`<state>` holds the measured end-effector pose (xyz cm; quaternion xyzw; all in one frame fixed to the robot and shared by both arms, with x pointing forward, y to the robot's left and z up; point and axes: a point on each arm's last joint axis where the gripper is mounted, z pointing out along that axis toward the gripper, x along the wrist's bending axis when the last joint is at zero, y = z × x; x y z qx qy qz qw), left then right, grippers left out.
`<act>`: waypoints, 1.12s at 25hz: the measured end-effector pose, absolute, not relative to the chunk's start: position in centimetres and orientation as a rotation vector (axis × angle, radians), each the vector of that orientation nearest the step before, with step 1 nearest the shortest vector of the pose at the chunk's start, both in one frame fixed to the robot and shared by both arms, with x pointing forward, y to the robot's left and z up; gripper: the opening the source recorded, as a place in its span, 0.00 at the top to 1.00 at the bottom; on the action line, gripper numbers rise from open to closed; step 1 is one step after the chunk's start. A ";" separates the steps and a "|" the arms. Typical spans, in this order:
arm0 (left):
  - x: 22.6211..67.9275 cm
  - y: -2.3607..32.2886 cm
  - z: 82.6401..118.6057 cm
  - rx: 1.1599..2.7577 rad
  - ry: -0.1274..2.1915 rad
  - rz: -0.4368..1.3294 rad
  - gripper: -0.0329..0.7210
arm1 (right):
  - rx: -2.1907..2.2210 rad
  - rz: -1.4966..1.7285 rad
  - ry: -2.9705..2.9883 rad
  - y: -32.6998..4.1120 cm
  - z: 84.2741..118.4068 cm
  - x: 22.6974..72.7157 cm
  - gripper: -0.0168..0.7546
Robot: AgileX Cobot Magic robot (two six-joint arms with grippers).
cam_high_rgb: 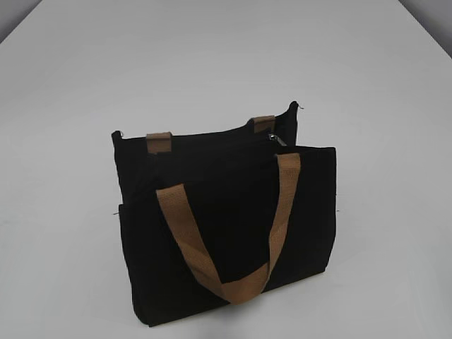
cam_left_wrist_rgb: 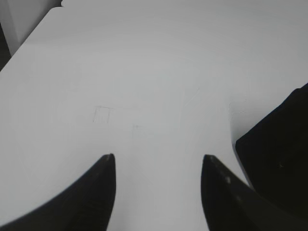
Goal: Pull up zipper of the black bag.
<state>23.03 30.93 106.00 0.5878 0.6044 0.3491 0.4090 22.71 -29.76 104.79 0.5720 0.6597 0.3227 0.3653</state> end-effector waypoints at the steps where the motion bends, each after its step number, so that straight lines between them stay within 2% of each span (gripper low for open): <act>1: 23.0 30.9 106.0 1.481 1.523 0.879 0.39 | 1.471 0.830 1.696 -29.8 104.8 22.7 0.22; 28: 23.0 30.9 106.0 1.480 1.522 0.880 0.46 | 1.483 0.918 1.677 -29.3 104.5 23.3 0.22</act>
